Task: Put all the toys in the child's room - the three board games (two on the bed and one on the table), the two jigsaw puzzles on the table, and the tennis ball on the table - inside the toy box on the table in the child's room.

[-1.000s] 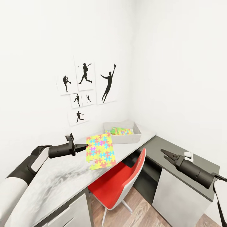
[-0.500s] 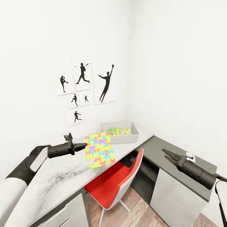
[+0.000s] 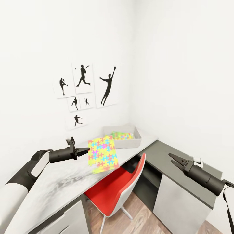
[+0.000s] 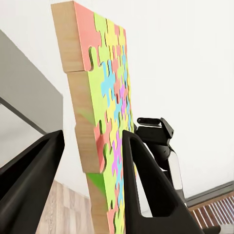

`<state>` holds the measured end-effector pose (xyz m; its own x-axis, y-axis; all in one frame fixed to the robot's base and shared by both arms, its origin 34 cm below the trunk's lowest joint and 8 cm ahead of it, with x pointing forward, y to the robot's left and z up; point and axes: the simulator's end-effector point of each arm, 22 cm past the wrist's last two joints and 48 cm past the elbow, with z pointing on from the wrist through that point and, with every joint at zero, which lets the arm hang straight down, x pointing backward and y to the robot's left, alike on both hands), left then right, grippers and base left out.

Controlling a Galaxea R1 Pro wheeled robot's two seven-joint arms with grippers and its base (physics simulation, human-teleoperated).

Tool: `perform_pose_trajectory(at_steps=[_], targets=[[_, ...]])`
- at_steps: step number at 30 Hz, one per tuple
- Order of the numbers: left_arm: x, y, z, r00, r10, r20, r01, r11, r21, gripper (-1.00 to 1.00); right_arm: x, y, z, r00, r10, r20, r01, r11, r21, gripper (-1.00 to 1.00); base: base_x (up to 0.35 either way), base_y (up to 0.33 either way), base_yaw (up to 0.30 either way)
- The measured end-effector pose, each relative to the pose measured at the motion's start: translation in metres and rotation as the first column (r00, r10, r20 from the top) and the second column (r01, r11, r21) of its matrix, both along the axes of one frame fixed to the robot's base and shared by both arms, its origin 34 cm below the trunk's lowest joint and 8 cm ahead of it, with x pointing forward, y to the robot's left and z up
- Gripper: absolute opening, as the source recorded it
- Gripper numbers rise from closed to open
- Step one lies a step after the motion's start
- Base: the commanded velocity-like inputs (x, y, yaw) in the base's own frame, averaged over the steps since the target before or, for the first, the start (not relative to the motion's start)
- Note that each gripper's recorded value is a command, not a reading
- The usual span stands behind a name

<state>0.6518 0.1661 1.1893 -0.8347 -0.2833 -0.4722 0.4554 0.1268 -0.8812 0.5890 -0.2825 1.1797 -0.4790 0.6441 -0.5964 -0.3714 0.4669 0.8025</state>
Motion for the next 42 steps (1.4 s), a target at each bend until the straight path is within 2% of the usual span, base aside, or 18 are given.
perform_pose_trajectory(at_steps=[17, 42], targets=[[0.0001, 0.0, 0.0002, 1.0, 0.001, 0.005, -0.001, 1.0, -0.002, -1.0, 0.0003, 0.0023, -0.0003, 1.0, 0.002, 0.001, -0.002, 1.0, 0.002, 1.0, 0.132, -0.117, 0.0], [-0.0009, -0.0002, 0.0013, 1.0, -0.003, 0.006, 0.003, 1.0, -0.01, -1.0, 0.0001, 0.0027, -0.0005, 1.0, 0.005, 0.0, -0.005, 1.0, 0.001, 1.0, -0.014, -0.069, 0.0]])
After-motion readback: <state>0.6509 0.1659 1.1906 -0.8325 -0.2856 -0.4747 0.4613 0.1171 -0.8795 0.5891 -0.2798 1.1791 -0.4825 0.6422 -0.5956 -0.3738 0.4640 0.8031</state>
